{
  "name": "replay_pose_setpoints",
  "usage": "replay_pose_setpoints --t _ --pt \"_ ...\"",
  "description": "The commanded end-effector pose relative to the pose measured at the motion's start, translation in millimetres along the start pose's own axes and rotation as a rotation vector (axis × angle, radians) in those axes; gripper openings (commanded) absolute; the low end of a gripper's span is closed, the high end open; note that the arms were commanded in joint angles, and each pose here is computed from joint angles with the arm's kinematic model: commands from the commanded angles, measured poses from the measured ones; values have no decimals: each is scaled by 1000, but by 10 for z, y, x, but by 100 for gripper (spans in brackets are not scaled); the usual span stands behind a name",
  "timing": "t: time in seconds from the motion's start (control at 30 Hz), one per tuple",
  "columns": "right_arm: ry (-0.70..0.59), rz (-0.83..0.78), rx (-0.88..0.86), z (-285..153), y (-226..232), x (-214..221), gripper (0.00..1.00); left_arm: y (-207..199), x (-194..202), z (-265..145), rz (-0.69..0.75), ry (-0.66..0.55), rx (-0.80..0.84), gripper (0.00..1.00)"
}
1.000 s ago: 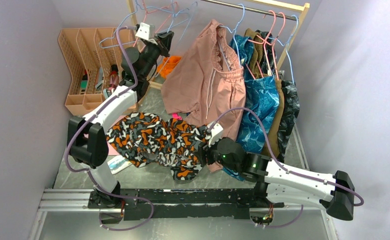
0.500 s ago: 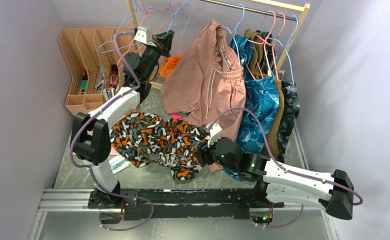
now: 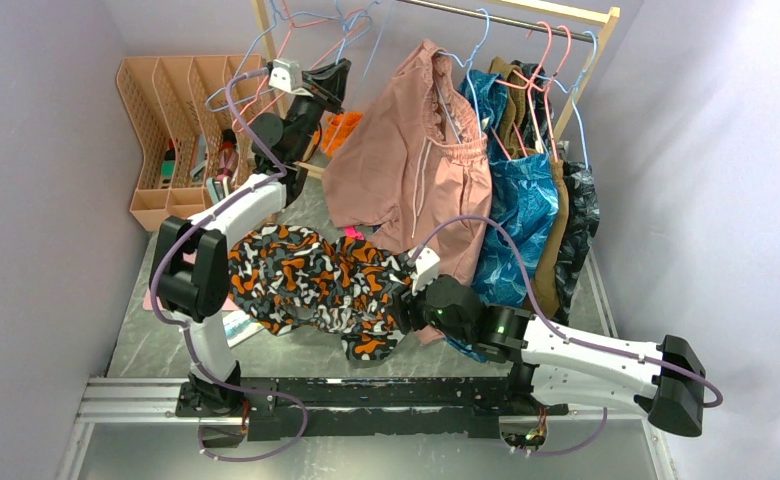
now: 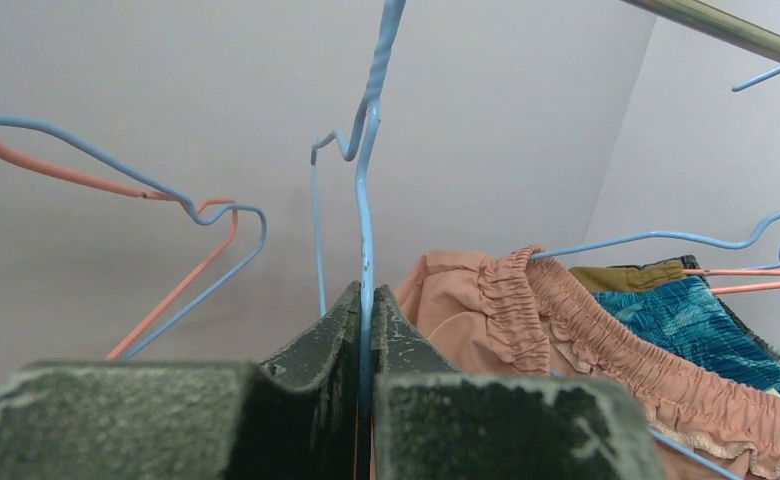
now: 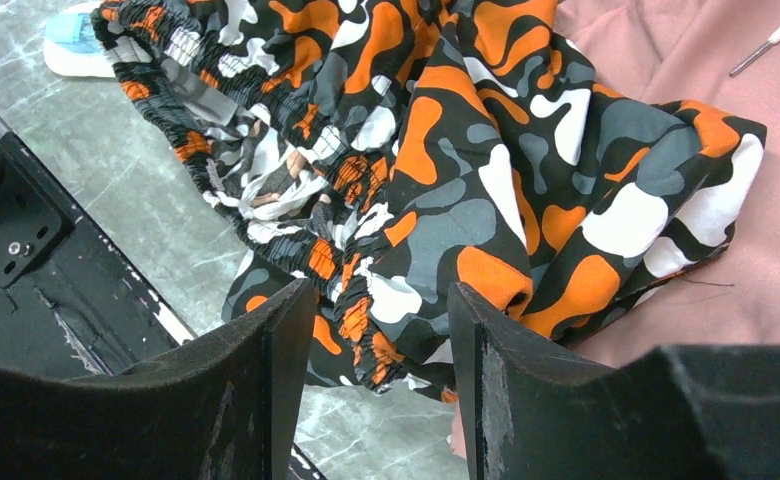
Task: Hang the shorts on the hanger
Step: Pick up the hanger from the clothesline.
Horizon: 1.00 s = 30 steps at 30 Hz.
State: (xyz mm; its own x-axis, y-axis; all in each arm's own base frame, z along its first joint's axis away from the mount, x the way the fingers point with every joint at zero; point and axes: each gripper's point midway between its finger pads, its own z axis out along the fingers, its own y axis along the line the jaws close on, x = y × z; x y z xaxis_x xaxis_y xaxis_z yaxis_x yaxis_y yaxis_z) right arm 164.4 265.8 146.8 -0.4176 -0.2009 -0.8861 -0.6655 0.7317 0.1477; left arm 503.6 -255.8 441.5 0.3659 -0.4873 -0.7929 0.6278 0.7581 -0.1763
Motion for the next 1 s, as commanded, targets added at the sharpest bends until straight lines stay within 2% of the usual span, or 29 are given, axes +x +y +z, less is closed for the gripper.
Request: replay_pose_setpoints --t 0.0,0.5,0.97 --pt "-25 8 -12 14 42 -67 55 -146 -326 58 -9 -127 55 7" --pt "-20 -1 -7 45 45 -64 55 -272 -489 66 -20 -170 108 7" --pt "-30 -3 0 30 34 -111 55 -346 -610 -190 -16 -161 100 7"
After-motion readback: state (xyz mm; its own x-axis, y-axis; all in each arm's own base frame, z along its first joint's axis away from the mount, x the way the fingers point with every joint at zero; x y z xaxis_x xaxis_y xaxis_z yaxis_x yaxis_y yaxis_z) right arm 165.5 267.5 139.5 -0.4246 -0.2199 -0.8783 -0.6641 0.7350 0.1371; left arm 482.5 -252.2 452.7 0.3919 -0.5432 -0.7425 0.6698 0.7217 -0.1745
